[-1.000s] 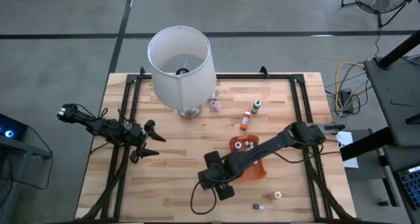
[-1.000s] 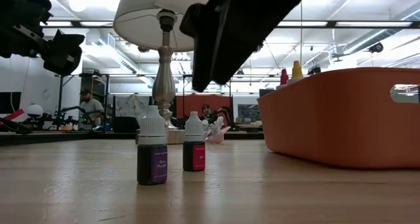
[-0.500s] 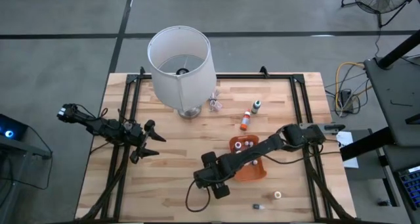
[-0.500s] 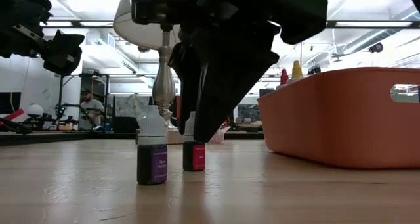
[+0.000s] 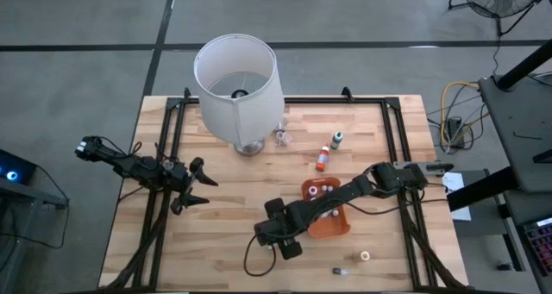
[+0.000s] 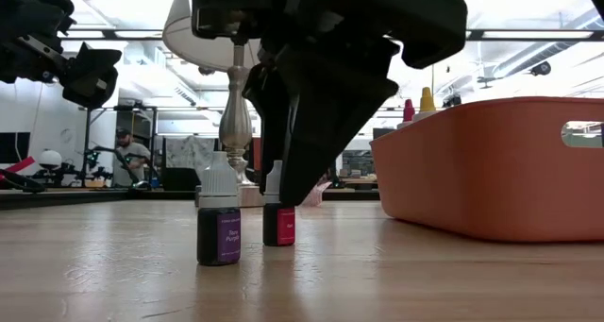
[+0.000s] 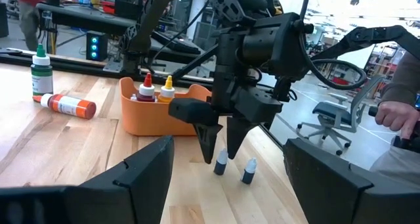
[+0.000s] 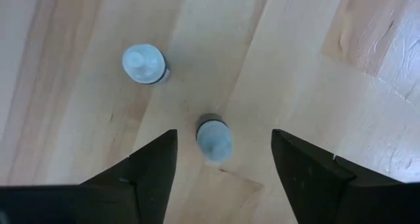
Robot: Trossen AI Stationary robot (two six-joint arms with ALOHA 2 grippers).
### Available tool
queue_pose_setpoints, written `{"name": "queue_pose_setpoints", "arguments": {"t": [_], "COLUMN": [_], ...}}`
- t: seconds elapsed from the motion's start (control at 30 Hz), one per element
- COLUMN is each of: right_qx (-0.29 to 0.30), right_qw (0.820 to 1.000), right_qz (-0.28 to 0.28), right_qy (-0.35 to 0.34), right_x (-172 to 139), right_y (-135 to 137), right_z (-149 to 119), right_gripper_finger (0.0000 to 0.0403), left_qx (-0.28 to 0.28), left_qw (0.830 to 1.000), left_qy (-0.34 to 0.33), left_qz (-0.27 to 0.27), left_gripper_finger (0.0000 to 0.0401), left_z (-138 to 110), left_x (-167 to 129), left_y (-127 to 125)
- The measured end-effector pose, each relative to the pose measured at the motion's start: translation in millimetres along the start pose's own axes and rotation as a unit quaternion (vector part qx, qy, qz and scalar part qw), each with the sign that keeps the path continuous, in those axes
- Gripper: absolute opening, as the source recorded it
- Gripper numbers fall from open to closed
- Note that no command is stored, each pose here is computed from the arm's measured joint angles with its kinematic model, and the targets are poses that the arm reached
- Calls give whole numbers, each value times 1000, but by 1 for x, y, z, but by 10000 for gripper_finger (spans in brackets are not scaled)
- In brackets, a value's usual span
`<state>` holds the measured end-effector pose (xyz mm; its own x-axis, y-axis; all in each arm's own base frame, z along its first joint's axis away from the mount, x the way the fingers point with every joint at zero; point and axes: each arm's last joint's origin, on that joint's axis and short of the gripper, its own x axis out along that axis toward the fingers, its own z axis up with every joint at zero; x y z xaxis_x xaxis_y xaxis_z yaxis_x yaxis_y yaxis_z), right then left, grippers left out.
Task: Pick & Place food coloring
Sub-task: Put the small food coloring bottle into the orange bin
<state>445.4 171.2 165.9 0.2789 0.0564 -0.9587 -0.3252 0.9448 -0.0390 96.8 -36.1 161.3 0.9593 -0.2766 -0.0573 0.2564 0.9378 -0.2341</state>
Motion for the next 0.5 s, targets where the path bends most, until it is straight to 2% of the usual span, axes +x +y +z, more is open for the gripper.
{"name": "queue_pose_setpoints", "arguments": {"t": [0.5], "right_qx": [-1], "right_qw": [1000], "right_qz": [0], "right_qy": [-1], "right_x": [2], "right_y": [0], "right_z": [-1], "right_gripper_finger": [119], "left_qx": [0], "left_qw": [1000], "left_qy": [0], "left_qz": [0], "left_gripper_finger": [259], "left_z": [0], "left_x": [0], "left_y": [0]}}
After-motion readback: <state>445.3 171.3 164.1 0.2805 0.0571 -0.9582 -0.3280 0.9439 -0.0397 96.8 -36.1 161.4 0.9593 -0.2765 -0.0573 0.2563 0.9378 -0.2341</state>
